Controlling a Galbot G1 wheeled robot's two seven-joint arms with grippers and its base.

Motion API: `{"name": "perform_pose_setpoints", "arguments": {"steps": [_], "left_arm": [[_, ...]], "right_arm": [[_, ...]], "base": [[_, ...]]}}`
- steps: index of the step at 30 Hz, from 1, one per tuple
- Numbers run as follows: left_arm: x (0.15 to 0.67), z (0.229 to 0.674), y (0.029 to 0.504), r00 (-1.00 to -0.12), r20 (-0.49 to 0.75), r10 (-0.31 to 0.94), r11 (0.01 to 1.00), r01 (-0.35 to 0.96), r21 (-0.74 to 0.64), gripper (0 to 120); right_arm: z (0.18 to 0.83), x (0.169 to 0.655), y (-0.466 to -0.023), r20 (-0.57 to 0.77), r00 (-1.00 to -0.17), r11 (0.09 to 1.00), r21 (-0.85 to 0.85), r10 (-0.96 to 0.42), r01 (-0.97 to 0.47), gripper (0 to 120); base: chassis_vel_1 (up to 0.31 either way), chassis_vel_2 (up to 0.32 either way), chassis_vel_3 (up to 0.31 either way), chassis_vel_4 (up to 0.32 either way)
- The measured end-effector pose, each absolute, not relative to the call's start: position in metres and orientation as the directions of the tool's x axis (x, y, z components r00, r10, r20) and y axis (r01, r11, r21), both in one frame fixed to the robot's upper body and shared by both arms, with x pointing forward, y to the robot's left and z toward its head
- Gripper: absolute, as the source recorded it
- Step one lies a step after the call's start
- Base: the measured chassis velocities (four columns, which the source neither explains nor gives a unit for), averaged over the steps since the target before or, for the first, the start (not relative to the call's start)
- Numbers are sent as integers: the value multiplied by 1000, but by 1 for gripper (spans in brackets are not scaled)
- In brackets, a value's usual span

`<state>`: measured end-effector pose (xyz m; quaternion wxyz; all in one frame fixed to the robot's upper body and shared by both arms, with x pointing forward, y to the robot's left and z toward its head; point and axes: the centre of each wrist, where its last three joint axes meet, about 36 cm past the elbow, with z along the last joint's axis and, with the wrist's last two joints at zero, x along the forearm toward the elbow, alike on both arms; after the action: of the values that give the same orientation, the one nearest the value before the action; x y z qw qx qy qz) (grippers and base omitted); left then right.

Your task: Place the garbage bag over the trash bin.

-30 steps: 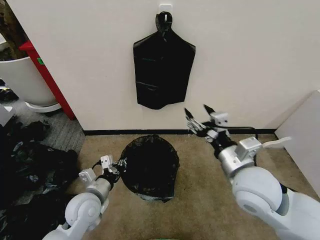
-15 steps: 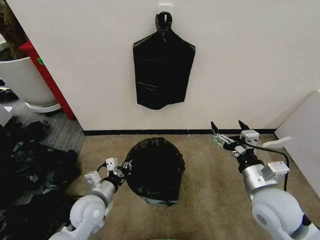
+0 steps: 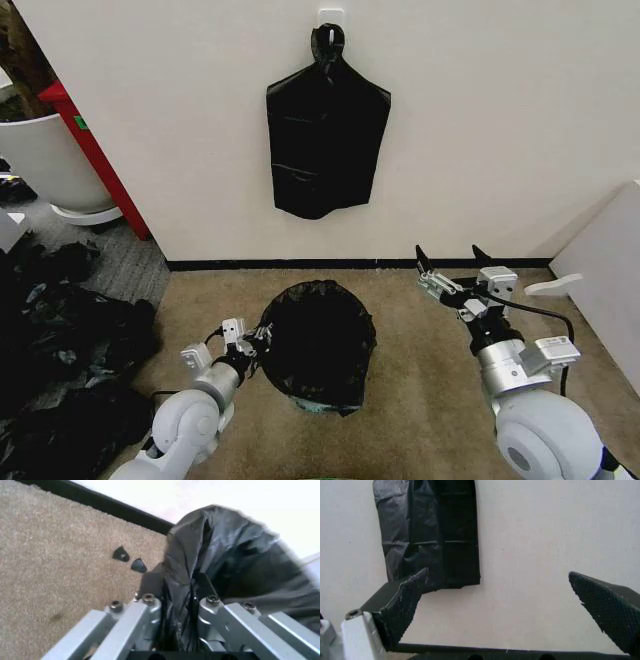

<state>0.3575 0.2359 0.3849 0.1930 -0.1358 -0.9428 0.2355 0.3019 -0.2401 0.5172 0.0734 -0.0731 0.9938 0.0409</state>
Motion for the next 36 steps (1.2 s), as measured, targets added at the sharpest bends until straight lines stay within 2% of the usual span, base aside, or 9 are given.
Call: {"name": "perform_pose_setpoints", "arguments": {"steps": [2,7,11,13,18,20,23,31,36], "left_arm": [[358,385,235,-891,295,346,854,168,-493,26],[357,389,235,-895,285,344,858,177,-482,41],[352,395,241,-900,278,336,872,185,-452,59],[350,396,242,-902,275,334,877,190,-440,62],[340,411,253,-917,233,325,910,235,-342,84],[337,415,256,-922,211,323,918,252,-307,88],[330,424,260,-942,119,313,939,287,-191,98],[299,435,262,-943,-77,324,942,329,-62,100],[289,440,287,-951,-146,273,959,280,-31,100]], "right_arm": [[519,303,-241,-152,-979,986,72,-138,-151,100],[522,305,-241,-151,-979,986,78,-136,-149,100],[522,304,-239,-146,-980,985,89,-135,-149,100],[522,304,-239,-146,-980,985,92,-134,-148,100],[523,302,-237,-145,-982,984,114,-123,-140,100],[523,302,-237,-145,-982,984,116,-119,-136,100],[517,302,-240,-144,-985,989,103,-92,-107,100],[472,283,-254,-98,-994,996,69,-48,-55,100],[451,258,-250,-84,-996,996,85,10,3,100]], "base": [[0,0,0,0],[0,0,0,0],[0,0,0,0],[0,0,0,0],[0,0,0,0],[0,0,0,0],[0,0,0,0],[0,0,0,0],[0,0,0,0]]}}
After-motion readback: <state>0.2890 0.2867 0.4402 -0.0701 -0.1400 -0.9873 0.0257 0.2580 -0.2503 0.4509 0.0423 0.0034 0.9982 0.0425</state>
